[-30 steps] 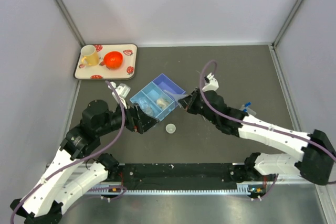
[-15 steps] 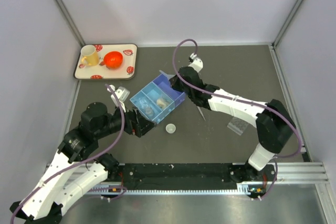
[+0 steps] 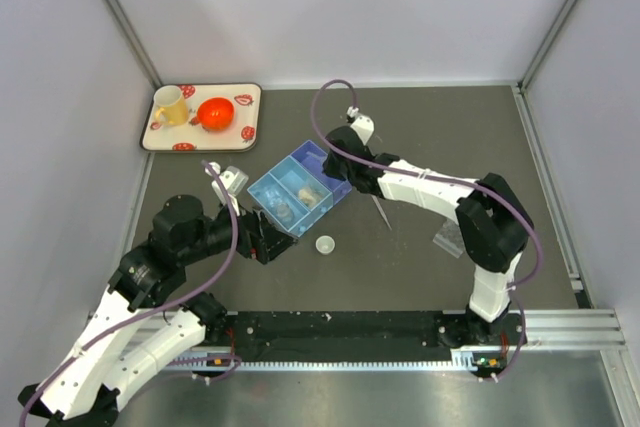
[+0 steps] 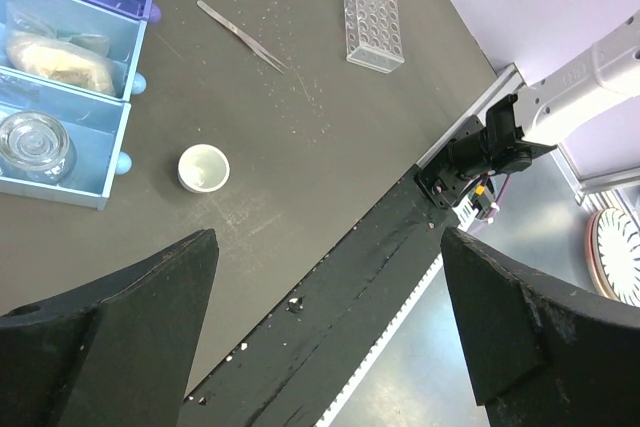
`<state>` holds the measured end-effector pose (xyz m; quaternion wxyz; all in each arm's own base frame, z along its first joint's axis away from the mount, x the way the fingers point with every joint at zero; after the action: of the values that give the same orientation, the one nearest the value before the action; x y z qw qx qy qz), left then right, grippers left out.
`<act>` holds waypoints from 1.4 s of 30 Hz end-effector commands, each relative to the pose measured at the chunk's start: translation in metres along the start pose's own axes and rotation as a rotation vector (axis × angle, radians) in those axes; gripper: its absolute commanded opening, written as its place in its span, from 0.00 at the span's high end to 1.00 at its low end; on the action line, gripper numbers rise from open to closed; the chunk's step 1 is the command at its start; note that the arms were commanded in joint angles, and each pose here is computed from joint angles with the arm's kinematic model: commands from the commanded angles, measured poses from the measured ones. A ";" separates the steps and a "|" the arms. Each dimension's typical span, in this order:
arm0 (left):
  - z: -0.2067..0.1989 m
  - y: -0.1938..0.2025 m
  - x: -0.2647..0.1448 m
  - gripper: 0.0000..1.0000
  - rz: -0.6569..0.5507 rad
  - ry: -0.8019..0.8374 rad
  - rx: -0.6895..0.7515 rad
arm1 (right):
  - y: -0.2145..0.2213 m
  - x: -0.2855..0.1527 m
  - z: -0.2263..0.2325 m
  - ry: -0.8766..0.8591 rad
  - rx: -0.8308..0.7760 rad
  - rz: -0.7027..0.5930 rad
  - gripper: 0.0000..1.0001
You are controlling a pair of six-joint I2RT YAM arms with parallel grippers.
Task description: Organize the chemistry lab equipment
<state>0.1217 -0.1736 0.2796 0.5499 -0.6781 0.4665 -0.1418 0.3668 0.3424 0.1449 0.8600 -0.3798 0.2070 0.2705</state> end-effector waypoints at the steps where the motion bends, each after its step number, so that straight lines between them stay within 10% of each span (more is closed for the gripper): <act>1: -0.007 -0.016 -0.006 0.02 -0.048 0.023 0.044 | -0.010 0.002 0.010 -0.003 -0.006 -0.012 1.00; 13: -0.007 -0.014 -0.005 0.02 -0.034 0.029 0.049 | 0.008 0.019 -0.005 0.067 -0.047 0.049 1.00; 30: -0.006 -0.011 -0.004 0.02 -0.019 0.031 0.056 | 0.004 0.014 -0.007 0.094 -0.055 0.048 0.73; 42: -0.004 -0.008 -0.002 0.02 -0.013 0.019 0.042 | -0.017 -0.045 -0.001 0.068 -0.116 0.007 0.73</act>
<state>0.1208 -0.1735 0.2791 0.5580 -0.6675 0.4699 -0.1493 0.3544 0.3340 0.1239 0.8140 -0.4265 0.2654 0.2916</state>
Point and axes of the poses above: each gripper's point midway between its finger pads, its own x axis out along the fingers, its own z axis along the line the jaws close on, y = z × x, the point moved 2 cm from there along -x, back along the fingers, and after that the axes turned 13 degrees about x, right-handed, at the moved point
